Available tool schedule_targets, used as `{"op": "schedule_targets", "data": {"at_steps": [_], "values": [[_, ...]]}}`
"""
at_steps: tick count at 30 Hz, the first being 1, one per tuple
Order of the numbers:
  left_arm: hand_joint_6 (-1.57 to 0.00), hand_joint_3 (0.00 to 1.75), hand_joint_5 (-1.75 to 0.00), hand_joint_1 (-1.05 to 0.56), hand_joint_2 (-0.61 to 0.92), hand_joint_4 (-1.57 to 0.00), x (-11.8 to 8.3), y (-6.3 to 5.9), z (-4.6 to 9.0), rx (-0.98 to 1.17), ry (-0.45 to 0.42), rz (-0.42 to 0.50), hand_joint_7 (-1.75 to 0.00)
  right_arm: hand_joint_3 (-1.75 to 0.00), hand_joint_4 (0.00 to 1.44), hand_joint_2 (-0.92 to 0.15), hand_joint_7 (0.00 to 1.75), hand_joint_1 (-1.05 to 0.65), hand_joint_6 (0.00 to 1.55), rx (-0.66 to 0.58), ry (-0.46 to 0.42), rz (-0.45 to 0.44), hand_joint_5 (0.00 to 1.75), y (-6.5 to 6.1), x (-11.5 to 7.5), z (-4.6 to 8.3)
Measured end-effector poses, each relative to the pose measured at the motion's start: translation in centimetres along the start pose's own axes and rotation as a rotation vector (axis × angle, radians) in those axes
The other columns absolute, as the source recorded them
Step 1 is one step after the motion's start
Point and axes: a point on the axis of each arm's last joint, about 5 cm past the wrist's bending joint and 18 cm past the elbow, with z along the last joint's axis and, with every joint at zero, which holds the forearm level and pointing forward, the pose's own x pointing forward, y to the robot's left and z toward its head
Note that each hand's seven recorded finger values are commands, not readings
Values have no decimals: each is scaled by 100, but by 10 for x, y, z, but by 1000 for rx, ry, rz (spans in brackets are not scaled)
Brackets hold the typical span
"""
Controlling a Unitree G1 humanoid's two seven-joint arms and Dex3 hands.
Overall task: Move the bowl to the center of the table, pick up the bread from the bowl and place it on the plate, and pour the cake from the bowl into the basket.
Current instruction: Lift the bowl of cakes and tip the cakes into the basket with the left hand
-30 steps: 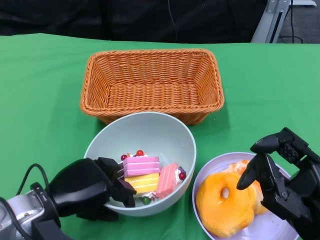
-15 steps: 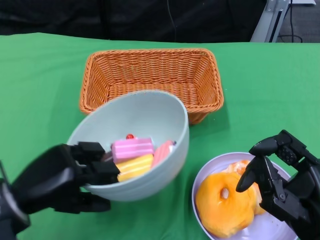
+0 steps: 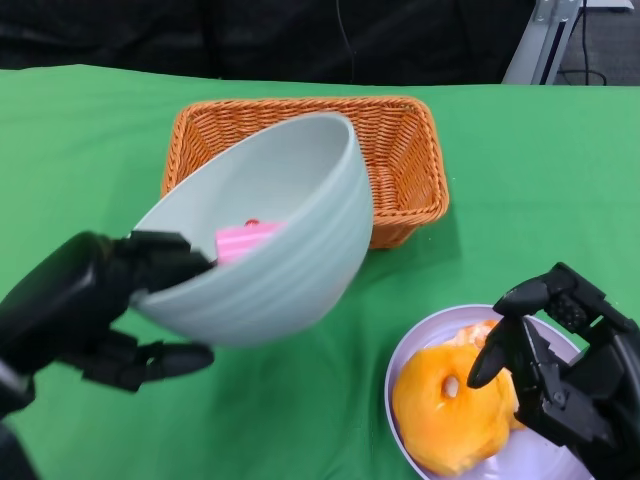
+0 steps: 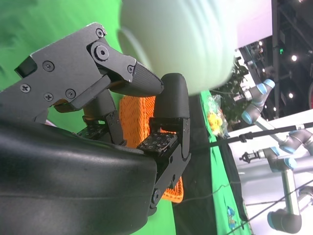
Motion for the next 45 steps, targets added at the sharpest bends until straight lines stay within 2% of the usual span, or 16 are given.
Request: {"op": "schedule_targets", "data": {"at_steps": [3, 6, 9, 14, 18, 26, 29, 31, 33, 38, 42, 45], "values": [[-63, 92, -174, -13, 65, -65, 19, 1, -1, -81, -2, -3, -149, -111, 71, -53, 145, -20, 64, -11, 20, 22, 171, 3, 0, -4], [-60, 85, -175, -15, 71, -65, 39, 2, -2, -111, -18, -8, -151, -112, 71, -53, 145, -19, 63, -26, 31, 30, 170, 4, 0, -5], [-60, 79, -175, -18, 75, -67, 56, 4, -5, -144, -9, 0, -146, -113, 69, -53, 148, -16, 62, -53, 45, 42, 172, 7, -1, -8], [-65, 64, -175, -23, 83, -70, 82, 4, -11, -216, 13, 13, -136, -122, 68, -47, 149, -15, 62, -124, 19, 96, 175, 11, -1, -8], [-65, 52, -175, -27, 91, -66, 102, 3, -15, -288, 37, 48, -131, -123, 69, -46, 147, -16, 66, -191, 11, 121, 173, 11, -2, -8], [-65, 49, -175, -27, 91, -70, 137, -9, -16, -449, 73, 99, -137, -118, 68, -52, 145, -13, 66, -242, -3, 139, 168, 11, -5, -9], [-65, 48, -175, -27, 91, -71, 145, -14, -16, -488, 84, 111, -137, -118, 67, -52, 146, -13, 65, -243, 5, 147, 169, 10, -6, -9], [-64, 53, -175, -25, 87, -70, 148, -17, -17, -507, 90, 115, -144, -117, 67, -52, 145, -14, 65, -243, 8, 145, 169, 10, -7, -10], [-62, 58, -175, -26, 84, -69, 158, -21, -18, -571, 123, 127, -148, -116, 67, -52, 145, -14, 66, -244, 13, 145, 168, 10, -7, -10], [-63, 59, -175, -28, 81, -70, 178, -31, -19, -780, 196, 168, -151, -113, 67, -51, 145, -16, 66, -242, 29, 148, 168, 11, -8, -13], [-67, 61, -175, -23, 82, -74, 185, -37, -21, -952, 263, 206, -153, -113, 67, -52, 144, -16, 66, -256, 40, 147, 167, 10, -9, -14], [-70, 64, -174, -19, 85, -74, 186, -41, -23, -1132, 357, 280, -155, -112, 67, -53, 144, -16, 66, -254, 42, 148, 168, 10, -9, -15]]}}
